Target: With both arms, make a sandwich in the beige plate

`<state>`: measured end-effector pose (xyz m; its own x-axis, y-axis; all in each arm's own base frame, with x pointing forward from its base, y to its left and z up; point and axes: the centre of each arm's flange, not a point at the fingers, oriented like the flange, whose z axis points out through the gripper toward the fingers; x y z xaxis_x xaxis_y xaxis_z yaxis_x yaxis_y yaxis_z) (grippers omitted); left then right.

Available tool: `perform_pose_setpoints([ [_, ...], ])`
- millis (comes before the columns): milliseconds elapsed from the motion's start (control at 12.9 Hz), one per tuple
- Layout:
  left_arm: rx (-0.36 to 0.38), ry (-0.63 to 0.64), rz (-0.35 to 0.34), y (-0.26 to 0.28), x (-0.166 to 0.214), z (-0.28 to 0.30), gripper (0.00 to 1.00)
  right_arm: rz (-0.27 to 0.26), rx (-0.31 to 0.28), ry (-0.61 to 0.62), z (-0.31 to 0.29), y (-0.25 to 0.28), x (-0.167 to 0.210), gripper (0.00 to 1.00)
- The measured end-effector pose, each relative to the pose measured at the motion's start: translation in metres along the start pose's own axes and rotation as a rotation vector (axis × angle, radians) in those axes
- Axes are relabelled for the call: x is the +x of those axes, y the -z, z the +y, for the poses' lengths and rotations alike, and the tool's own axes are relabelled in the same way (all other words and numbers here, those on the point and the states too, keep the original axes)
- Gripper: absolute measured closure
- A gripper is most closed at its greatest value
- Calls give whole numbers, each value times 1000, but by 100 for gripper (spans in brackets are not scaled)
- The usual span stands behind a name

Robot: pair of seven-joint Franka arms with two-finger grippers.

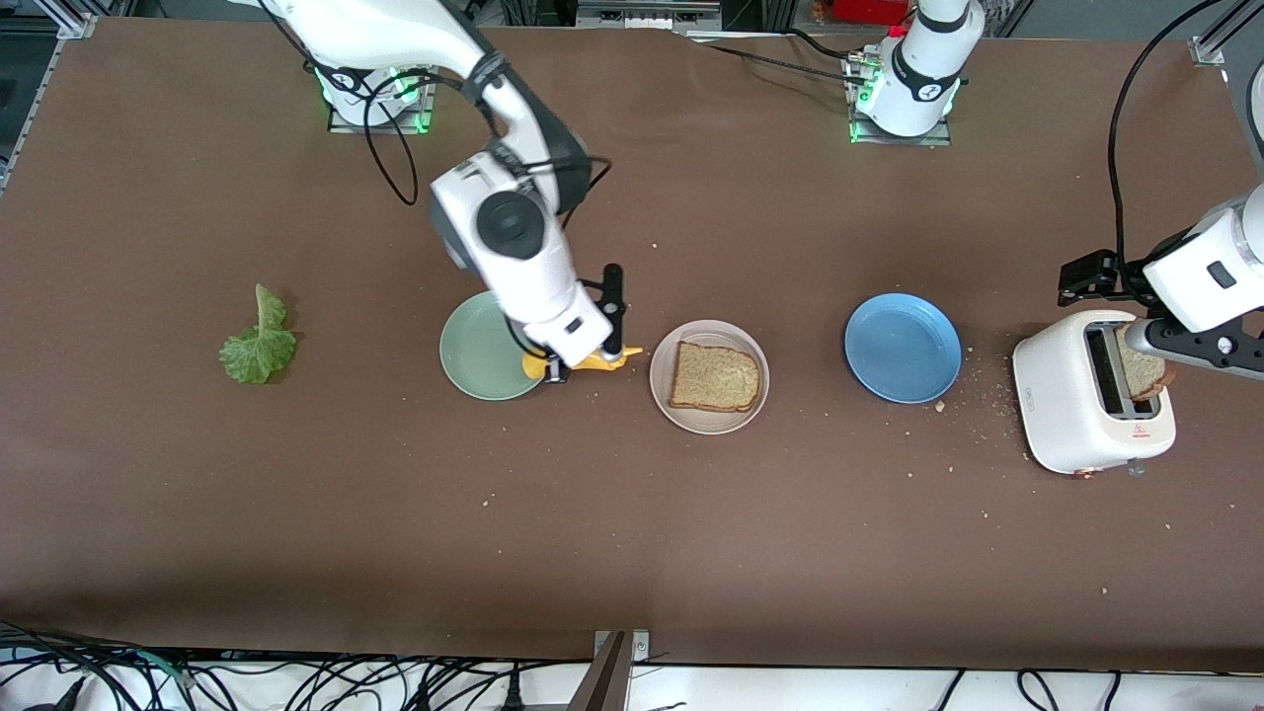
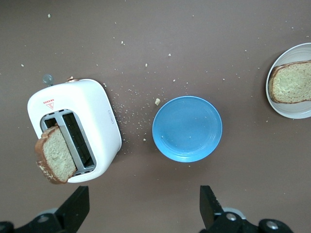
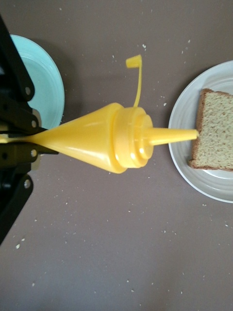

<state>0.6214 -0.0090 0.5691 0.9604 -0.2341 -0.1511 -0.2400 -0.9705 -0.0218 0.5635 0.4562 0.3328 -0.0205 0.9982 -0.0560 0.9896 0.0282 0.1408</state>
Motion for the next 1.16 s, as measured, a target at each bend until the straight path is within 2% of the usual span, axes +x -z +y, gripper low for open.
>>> perform_pose_setpoints([
  [387, 0, 0, 0, 0, 0, 0, 0, -196, -177, 101, -69, -47, 75, 95],
  [775, 0, 0, 0, 0, 0, 0, 0, -358, -297, 194, -99, -83, 97, 95],
  [930, 0, 0, 0, 0, 0, 0, 0, -386, -318, 196, -96, -81, 102, 95],
  [1162, 0, 0, 0, 0, 0, 0, 0, -381, -342, 165, -79, -65, 101, 95],
])
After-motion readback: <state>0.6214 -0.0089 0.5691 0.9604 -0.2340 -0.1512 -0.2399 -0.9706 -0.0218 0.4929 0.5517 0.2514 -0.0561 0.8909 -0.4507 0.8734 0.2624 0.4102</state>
